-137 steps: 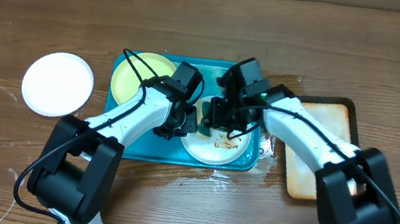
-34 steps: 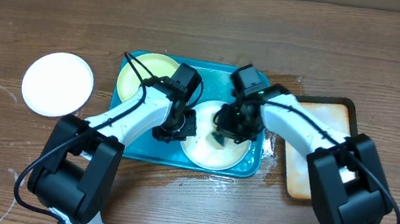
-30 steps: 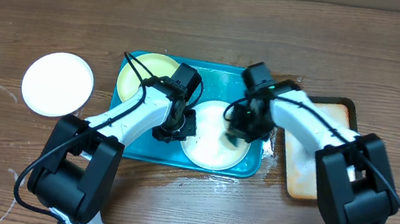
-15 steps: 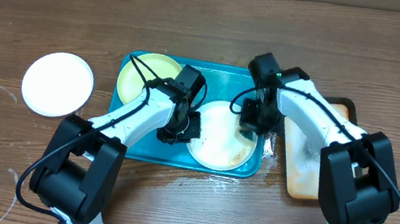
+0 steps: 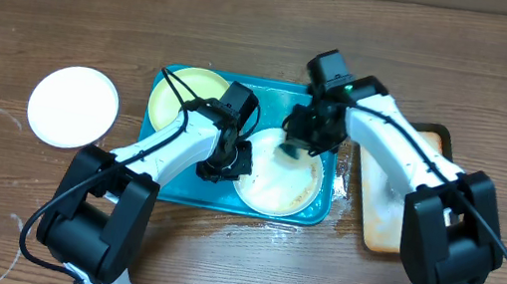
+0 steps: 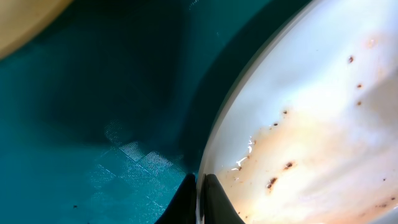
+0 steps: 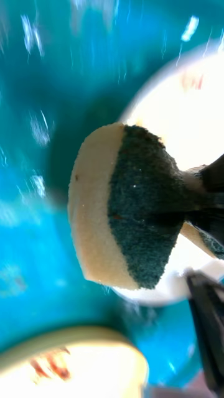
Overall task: Clean dirty plates on tray and stack at the side
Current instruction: 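Scrub the lower white plate with the sponge while the left gripper holds it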
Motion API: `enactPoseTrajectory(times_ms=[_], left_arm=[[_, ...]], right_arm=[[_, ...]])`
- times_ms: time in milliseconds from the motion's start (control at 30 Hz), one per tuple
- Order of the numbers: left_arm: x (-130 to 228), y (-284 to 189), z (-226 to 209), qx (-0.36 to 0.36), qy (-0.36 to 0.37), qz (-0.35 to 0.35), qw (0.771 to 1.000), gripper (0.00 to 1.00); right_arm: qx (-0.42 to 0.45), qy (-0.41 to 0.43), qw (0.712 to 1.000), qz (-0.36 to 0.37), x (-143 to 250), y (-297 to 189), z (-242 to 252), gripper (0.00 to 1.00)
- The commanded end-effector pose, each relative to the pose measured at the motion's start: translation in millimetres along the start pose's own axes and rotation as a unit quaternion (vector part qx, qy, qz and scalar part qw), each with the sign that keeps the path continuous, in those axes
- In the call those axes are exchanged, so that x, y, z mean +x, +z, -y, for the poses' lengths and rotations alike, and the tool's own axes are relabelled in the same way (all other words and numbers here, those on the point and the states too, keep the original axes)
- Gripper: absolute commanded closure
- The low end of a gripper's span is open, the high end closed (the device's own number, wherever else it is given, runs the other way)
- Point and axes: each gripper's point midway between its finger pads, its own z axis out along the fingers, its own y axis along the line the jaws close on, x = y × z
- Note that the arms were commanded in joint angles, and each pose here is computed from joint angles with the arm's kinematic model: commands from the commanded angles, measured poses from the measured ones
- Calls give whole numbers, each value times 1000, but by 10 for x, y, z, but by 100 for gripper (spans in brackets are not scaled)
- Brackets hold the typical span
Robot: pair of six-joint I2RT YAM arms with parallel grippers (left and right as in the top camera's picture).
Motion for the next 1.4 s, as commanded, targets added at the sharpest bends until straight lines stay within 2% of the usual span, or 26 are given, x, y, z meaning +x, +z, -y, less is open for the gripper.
enactPoseTrajectory(times_ms=[0, 333, 533, 700, 867, 1067, 1200, 1367], left_arm=[[14, 115, -155, -34, -5, -4, 999, 96], [17, 116, -151, -32, -5, -5, 999, 96], [21, 115, -151, -32, -5, -5, 999, 96], [25, 115, -150, -32, -5, -7, 999, 96], [30, 115, -153, -32, -5, -8, 999, 96], [31, 115, -155, -33, -5, -8, 999, 96], [21, 115, -155, -33, -4, -6, 999, 96], [20, 115, -154, -33, -5, -5, 999, 96]], right_arm=[[-73, -42, 995, -44, 311, 93, -379, 96], [-94, -14, 992, -83, 672, 557, -396, 96], [-104, 14, 991, -81, 706, 673, -341, 96], [-73, 32, 994, -73, 701, 722, -190, 96], [-28, 72, 996, -48, 478, 661, 206, 96], [-22, 159, 987, -8, -18, 382, 985, 96], [9, 171, 985, -1, -71, 283, 1365, 96], [22, 154, 988, -2, -95, 227, 1346, 96]])
